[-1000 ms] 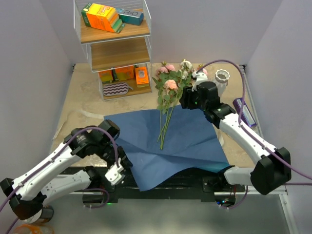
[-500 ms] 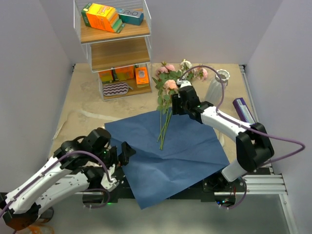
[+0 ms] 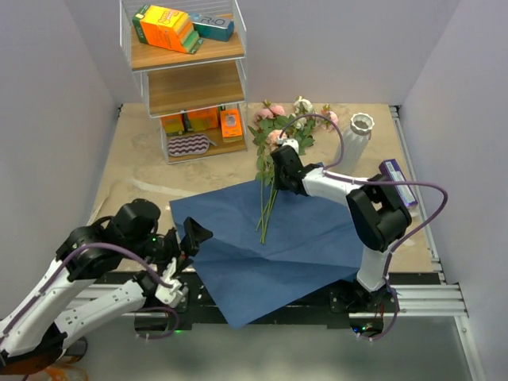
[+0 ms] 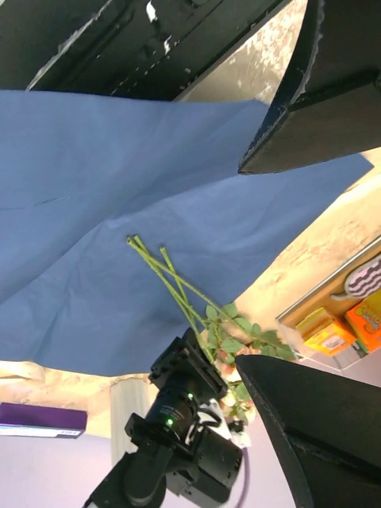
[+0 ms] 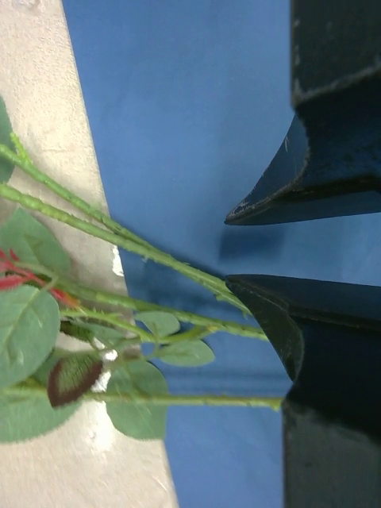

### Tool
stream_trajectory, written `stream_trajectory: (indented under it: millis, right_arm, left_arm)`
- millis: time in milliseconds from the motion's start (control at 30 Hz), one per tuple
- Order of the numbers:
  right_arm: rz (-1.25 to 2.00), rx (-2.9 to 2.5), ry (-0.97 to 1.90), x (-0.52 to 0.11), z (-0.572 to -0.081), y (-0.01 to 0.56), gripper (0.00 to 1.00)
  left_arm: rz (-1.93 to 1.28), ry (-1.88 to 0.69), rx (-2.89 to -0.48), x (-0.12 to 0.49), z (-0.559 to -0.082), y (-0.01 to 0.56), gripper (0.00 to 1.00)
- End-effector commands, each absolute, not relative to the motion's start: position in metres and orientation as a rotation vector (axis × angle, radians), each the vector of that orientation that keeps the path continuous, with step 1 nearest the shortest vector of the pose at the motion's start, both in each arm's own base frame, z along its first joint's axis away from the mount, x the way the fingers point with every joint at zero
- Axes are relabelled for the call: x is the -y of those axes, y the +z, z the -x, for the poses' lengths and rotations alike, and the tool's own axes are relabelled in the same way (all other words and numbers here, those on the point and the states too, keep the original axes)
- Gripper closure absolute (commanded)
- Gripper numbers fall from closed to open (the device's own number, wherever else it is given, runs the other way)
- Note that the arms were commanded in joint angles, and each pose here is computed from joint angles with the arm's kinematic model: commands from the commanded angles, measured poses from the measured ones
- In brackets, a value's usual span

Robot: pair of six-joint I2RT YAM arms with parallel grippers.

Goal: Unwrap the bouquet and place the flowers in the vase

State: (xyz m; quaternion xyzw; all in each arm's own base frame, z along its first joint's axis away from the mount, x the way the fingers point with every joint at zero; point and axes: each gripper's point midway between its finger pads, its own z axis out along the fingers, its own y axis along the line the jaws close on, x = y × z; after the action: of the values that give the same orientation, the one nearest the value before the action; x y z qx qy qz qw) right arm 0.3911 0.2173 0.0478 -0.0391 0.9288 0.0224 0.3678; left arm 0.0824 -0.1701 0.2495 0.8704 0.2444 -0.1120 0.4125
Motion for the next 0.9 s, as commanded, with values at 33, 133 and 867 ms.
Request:
stream_trajectory:
  millis: [33,133,867]
  right_arm:
    - [-0.004,-2.278,0.073,-0.226,-0.421,0.067,0.67]
    - [-0.001,-2.275,0.09,-0.232,-0.424,0.065,0.68]
    - [-0.302,-2.204,-0.136,-0.195,-0.368,0.125,0.43]
  left_arm:
    - [-2.193,-0.208,-0.615,0.154,-0.079,0.245,0.0]
    - [-1.942,-0.153,-0.775,0.175,-0.114,0.277,0.0]
    - [-1.371,-0.26,-1.936,0.178,-0.262,0.141,0.01]
